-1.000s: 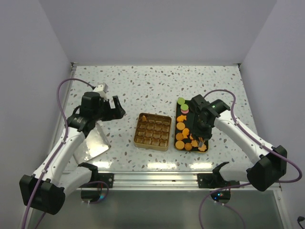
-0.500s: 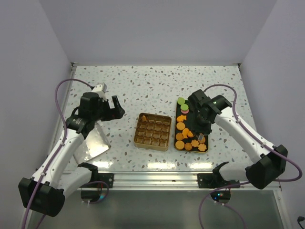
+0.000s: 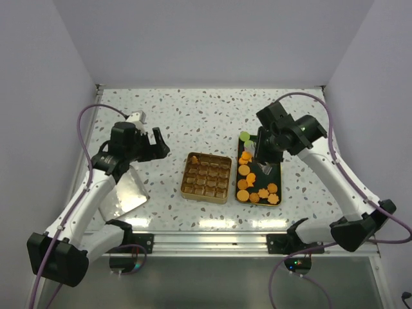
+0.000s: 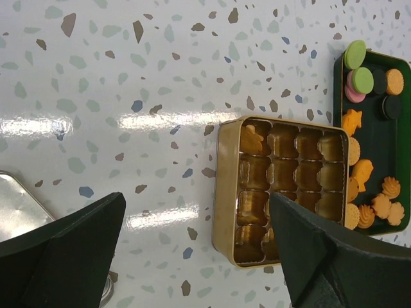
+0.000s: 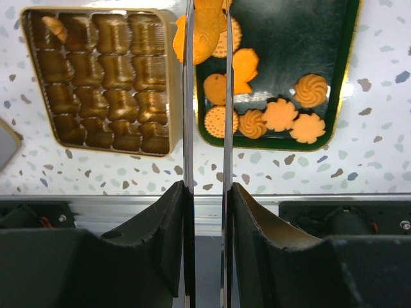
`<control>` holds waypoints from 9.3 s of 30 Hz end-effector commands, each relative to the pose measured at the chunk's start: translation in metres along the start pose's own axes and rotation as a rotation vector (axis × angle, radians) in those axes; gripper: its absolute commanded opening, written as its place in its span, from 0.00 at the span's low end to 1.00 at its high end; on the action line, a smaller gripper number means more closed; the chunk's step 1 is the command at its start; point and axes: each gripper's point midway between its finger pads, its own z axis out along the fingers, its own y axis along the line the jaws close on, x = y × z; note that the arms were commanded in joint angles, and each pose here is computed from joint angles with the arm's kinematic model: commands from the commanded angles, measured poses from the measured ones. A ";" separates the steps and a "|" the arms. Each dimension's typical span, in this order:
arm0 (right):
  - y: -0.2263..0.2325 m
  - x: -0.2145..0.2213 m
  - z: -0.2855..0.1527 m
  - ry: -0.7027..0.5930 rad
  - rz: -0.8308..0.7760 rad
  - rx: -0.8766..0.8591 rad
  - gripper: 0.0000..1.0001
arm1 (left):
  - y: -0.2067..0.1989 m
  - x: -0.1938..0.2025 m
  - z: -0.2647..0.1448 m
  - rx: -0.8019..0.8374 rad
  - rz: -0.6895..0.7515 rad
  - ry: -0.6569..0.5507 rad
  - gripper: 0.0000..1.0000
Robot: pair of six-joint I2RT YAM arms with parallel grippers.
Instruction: Pack the cookies
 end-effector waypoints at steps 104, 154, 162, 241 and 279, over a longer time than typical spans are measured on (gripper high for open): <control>0.102 0.014 0.027 -0.018 -0.275 -0.063 0.43 | -0.012 -0.016 0.005 0.037 -0.045 -0.049 1.00; -0.020 0.073 0.033 0.053 -0.076 0.086 0.44 | -0.023 -0.019 0.000 0.089 -0.018 -0.035 1.00; -0.009 0.065 0.033 0.059 -0.089 0.072 0.43 | -0.020 -0.015 -0.010 0.074 -0.018 -0.039 1.00; 0.028 0.104 0.025 0.216 -0.139 -0.148 0.13 | -0.017 -0.008 0.010 0.076 -0.011 -0.011 1.00; 0.065 0.044 0.013 0.083 -0.230 -0.119 0.06 | -0.017 -0.013 0.013 0.075 -0.015 -0.023 1.00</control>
